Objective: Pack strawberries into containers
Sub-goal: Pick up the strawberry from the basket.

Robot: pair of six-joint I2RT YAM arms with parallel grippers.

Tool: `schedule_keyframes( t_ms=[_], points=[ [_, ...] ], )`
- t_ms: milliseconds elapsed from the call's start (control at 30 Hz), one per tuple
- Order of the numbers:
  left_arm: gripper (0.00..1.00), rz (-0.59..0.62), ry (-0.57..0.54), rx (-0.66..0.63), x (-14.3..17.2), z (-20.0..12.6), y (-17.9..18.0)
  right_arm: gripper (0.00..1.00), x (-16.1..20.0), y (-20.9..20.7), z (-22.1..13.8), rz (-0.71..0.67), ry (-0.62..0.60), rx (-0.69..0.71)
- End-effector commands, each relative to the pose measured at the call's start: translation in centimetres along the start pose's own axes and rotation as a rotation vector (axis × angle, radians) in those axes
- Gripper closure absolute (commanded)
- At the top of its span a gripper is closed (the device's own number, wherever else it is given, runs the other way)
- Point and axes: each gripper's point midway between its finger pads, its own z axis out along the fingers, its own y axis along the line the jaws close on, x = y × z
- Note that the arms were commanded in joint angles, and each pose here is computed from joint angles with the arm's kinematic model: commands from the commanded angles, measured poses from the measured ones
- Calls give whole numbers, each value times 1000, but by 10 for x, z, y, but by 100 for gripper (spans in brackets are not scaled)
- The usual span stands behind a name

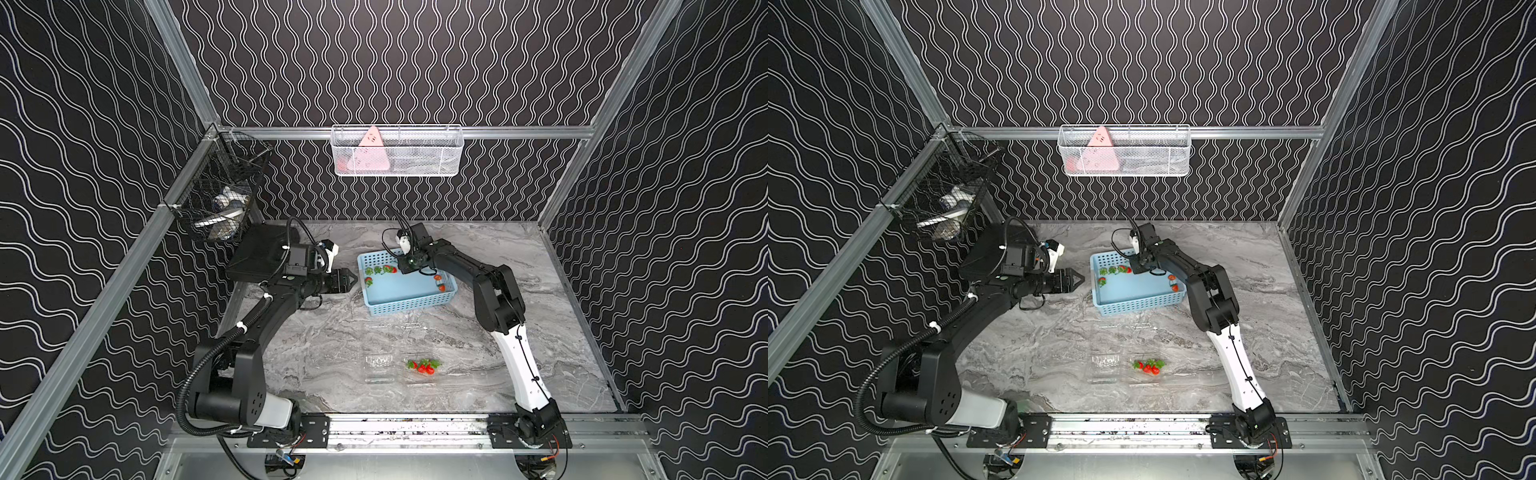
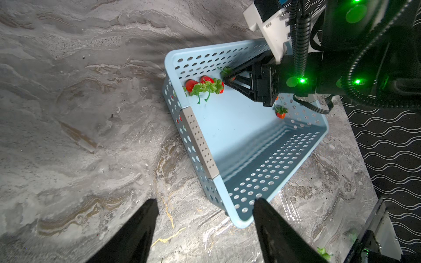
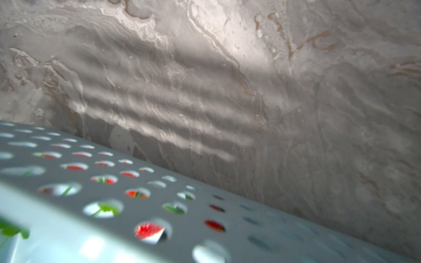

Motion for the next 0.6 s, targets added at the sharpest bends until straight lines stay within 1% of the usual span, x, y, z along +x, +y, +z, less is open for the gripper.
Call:
schedule_keyframes(
  t_ms=[0,100,333,400,467,567],
  points=[
    [28,23,-12,3,-5,-1,-2,75,-4,3,-13,-10,-19,-4],
    [28,24,-15,3,-5,-2,-2,78,-9,4,-29,-17,-40,2],
    [28,27,-21,3,-6,-4,-3,79,-15,10,-80,-28,-85,-1],
    [28,29,-22,0,-7,-4,-3,79,-10,16,-100,-33,-81,-7],
    [28,29,-23,1,-8,-5,-3,79,2,30,-129,-39,-77,-28],
    [28,28,-23,5,-7,-4,-4,79,31,52,-167,-52,-60,-54]
  ],
)
